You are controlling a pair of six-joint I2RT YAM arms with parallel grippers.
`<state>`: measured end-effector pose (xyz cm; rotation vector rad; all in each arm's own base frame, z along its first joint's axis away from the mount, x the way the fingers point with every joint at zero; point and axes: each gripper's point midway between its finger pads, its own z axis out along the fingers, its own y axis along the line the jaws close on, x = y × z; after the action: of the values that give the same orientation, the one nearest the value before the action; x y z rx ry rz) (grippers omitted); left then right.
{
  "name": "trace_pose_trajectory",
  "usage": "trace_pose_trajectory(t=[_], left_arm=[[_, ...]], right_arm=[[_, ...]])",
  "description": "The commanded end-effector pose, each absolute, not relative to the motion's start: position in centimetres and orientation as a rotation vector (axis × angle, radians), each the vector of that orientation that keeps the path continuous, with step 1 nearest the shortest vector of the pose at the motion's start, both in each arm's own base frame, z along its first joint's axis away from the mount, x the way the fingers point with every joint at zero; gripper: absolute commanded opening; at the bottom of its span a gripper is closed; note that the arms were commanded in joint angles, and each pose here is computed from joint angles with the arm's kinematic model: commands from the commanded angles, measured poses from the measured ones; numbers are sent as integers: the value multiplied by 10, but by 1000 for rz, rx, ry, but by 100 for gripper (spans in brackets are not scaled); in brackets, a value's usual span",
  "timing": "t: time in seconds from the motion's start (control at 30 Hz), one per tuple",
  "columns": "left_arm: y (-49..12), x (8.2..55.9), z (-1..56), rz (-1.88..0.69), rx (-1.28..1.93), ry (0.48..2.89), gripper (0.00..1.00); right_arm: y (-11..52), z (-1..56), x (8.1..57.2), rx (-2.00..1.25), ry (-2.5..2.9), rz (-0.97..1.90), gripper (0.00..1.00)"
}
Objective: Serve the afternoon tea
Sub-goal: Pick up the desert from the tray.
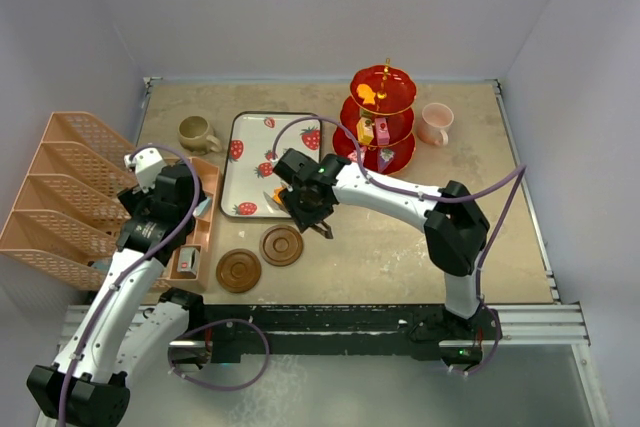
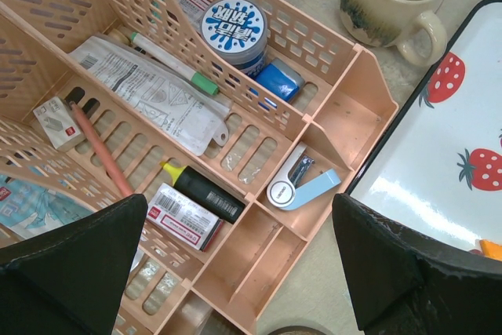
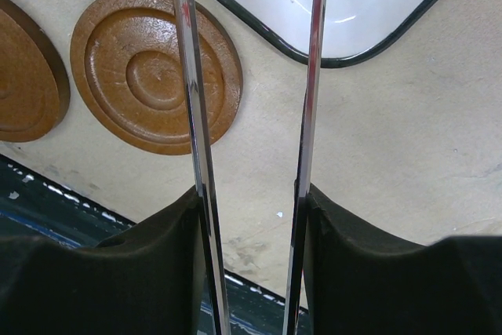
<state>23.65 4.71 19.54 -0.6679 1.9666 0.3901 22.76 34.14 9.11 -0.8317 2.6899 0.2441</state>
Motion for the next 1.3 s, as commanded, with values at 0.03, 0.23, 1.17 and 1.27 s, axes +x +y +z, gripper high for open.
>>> trace_pose_trajectory(t=[0.03,0.23,1.17,1.27], left_arm=[[48,241,209,361,-700,1904,99],[48,241,210,354,-699,1900,99],[48,240,211,348,-700,1895,99],[47,240,211,349,-700,1896,99]], right_arm=[[351,105,231,-787,2671,323,48],[343,107,233,-785,2657,270,46],[329,97,236,-728,2666,174,45],[333,98,237,-721,2663,192,40]])
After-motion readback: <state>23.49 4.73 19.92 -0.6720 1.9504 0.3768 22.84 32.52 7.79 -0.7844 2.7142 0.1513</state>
